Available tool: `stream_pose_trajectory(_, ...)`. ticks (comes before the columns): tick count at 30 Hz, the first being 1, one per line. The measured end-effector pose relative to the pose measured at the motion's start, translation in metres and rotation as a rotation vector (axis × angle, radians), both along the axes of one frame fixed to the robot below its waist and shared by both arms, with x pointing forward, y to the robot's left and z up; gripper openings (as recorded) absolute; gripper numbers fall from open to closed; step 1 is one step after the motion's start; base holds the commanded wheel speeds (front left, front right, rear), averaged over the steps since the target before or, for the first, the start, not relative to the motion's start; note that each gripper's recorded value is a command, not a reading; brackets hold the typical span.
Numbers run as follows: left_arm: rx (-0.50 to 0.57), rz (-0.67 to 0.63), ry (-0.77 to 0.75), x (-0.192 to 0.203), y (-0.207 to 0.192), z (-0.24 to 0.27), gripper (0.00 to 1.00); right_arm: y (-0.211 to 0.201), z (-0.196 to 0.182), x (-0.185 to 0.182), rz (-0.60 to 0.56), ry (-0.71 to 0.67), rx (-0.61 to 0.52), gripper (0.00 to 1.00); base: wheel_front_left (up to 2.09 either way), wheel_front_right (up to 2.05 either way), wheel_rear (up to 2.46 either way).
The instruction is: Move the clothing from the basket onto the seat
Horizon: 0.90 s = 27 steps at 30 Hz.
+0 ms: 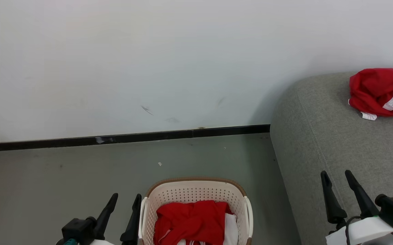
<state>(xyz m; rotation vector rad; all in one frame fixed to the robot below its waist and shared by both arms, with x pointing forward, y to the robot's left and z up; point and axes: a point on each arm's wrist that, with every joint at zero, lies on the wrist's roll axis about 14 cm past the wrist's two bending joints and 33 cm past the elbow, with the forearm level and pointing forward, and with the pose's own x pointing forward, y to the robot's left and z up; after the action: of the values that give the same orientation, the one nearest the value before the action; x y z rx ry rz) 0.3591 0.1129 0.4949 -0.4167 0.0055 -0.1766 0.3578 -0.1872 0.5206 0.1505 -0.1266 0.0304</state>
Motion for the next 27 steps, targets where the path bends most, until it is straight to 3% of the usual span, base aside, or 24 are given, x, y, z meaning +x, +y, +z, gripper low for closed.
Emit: stream_pose_trajectory(27,0.118,-0.203,0.148,0.029,-0.048,-0.045,1.00,0.007,-0.029,0.015,0.016,0.088,0.012,1.00,0.00,0.00,0.00)
